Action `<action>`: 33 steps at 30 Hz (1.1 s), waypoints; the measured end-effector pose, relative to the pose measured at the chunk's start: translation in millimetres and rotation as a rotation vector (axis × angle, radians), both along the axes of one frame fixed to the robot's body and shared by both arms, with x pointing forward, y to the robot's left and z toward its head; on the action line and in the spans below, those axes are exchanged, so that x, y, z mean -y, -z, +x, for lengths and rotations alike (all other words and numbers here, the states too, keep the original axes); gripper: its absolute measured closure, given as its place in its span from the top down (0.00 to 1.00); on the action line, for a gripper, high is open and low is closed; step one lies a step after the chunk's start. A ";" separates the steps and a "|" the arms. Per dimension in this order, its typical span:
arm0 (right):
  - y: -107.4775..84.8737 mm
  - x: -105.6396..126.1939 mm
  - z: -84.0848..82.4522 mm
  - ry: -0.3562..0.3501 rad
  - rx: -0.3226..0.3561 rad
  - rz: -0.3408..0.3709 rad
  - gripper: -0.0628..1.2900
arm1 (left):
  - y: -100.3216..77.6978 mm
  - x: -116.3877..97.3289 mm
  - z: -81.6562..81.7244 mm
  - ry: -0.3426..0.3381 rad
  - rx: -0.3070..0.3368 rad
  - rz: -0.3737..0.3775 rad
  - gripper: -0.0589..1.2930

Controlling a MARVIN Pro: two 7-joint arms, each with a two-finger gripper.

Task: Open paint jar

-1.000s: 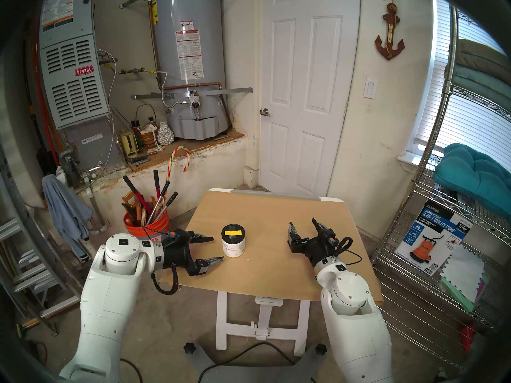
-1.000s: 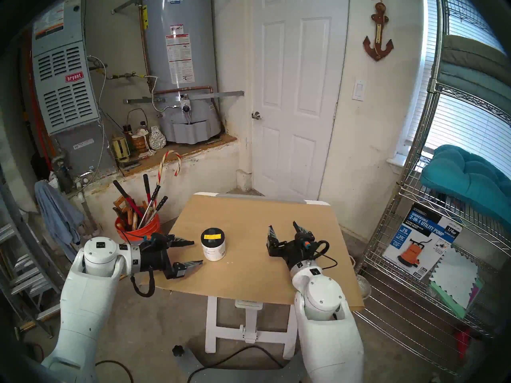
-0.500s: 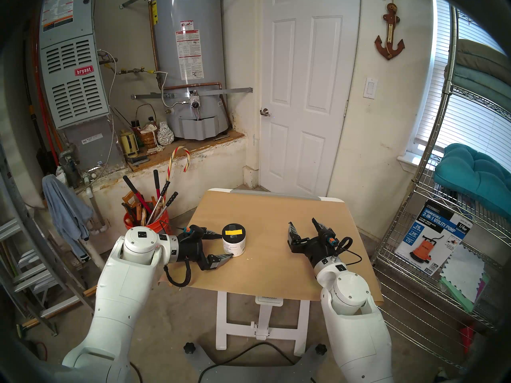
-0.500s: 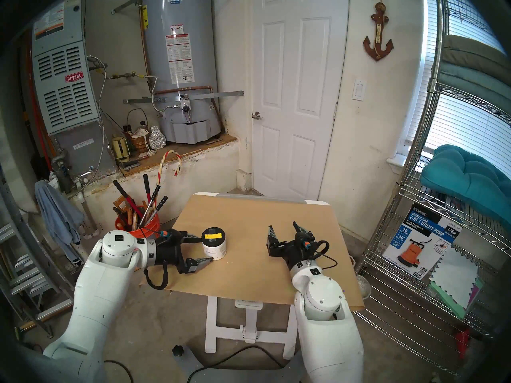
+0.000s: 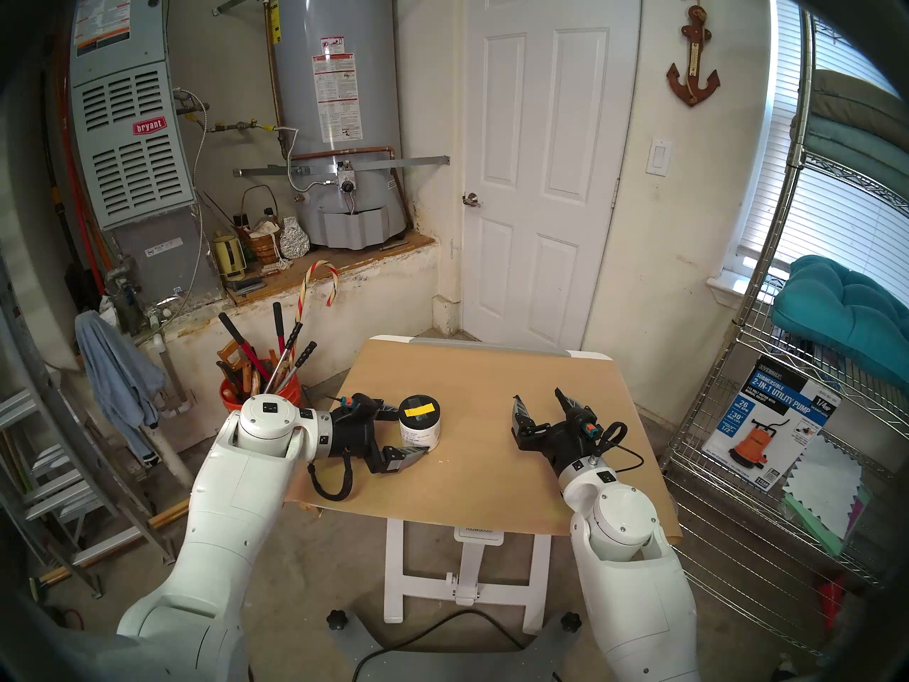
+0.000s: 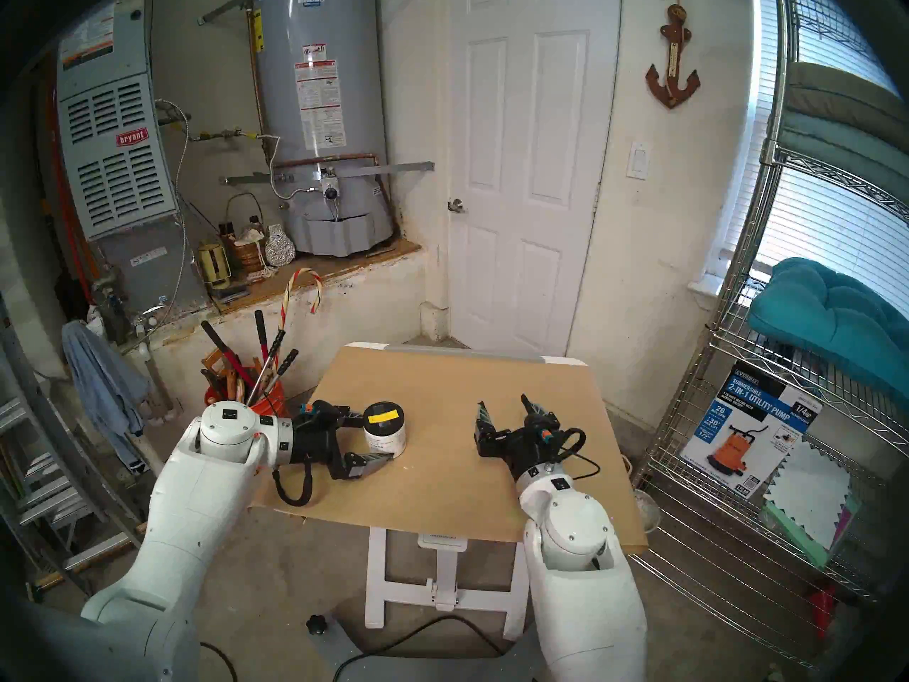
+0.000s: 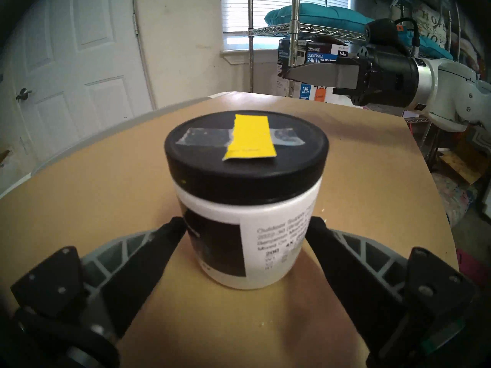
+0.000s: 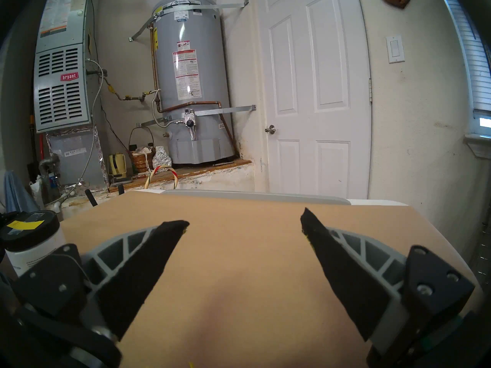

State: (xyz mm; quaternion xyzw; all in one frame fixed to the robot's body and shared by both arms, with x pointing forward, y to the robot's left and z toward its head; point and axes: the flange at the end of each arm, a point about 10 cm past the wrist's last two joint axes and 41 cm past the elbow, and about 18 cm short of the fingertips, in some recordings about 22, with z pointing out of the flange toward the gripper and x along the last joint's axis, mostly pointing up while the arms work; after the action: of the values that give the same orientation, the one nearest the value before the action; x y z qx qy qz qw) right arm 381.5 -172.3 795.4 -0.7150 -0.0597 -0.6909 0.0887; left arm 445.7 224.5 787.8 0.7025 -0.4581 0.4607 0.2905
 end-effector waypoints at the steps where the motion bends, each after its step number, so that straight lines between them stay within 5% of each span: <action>1: 0.0 0.0 0.0 0.000 0.000 0.000 0.95 | 0.2 1.7 1.3 0.008 -0.001 -0.002 0.94; 15: 0.0 0.0 0.0 0.000 0.000 0.000 0.95 | 7.9 17.6 13.4 0.065 -0.015 0.003 0.95; 18: 0.0 0.0 0.0 0.000 0.000 0.000 0.95 | 7.4 21.3 16.2 0.076 -0.013 0.003 0.75; 22: 0.0 0.0 0.0 0.000 0.000 0.000 0.95 | 6.2 26.5 20.0 0.094 -0.011 0.004 0.85; 29: 0.0 0.0 0.0 0.000 0.000 0.000 0.95 | 4.0 29.1 21.5 0.107 -0.005 0.005 0.78; 30: 0.0 0.0 0.0 0.000 0.000 0.000 0.95 | 3.8 29.2 21.6 0.108 -0.005 0.004 0.68; 33: 0.0 0.0 0.0 0.000 0.000 0.000 0.95 | 3.3 29.2 21.7 0.109 -0.005 0.004 0.71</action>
State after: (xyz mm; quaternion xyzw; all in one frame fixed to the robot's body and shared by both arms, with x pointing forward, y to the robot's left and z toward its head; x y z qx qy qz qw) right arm 381.5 -172.3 795.3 -0.7150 -0.0597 -0.6909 0.0887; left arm 467.4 195.3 784.5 0.6780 -0.4961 0.4415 0.3150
